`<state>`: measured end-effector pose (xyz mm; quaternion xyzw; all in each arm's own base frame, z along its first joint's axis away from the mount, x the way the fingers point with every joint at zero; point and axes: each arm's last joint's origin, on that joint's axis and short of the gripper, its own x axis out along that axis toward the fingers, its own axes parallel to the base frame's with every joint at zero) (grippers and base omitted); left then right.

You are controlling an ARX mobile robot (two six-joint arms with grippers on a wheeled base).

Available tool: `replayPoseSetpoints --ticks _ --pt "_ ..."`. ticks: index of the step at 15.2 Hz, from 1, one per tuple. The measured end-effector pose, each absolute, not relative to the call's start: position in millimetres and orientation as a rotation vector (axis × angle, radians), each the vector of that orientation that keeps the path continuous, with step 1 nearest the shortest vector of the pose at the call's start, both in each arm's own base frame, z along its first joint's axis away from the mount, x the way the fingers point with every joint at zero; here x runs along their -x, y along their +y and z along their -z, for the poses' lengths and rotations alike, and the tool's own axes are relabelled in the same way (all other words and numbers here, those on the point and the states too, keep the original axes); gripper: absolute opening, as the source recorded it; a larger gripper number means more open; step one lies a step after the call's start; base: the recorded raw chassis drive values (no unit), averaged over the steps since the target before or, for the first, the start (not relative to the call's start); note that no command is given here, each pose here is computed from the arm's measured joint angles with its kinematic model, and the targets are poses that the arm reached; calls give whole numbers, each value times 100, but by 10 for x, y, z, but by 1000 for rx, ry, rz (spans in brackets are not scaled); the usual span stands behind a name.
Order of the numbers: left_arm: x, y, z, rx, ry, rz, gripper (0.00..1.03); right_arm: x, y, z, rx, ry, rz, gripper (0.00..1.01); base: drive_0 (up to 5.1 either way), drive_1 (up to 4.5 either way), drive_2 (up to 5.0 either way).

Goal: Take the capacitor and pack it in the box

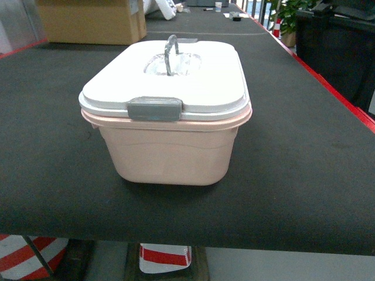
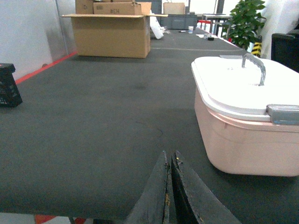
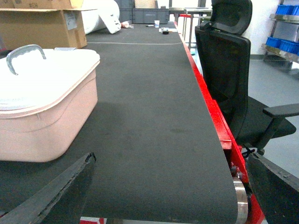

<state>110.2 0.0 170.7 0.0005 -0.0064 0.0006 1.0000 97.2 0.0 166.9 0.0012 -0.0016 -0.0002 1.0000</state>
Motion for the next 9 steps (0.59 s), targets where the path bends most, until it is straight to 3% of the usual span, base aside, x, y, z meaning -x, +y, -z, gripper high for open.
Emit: replayPoseSetpoints --ticks 2,3,7,8,9 --pt "-1021 0 -1648 -1 35 -1 2 -972 0 -1669 -2 -3 0 98 0 0 0" --pt "-974 0 -1676 -1 -7 -1 2 -972 0 -1669 -2 -3 0 98 0 0 0" --pt "-975 0 -1668 -1 3 0 2 -972 0 -1670 -2 -4 1 98 0 0 0" --pt "-975 0 -1670 -1 1 0 8 -972 0 -1670 -2 -4 0 98 0 0 0" --pt "-975 0 -1670 0 1 0 22 -972 0 -1669 -2 -3 0 98 0 0 0"
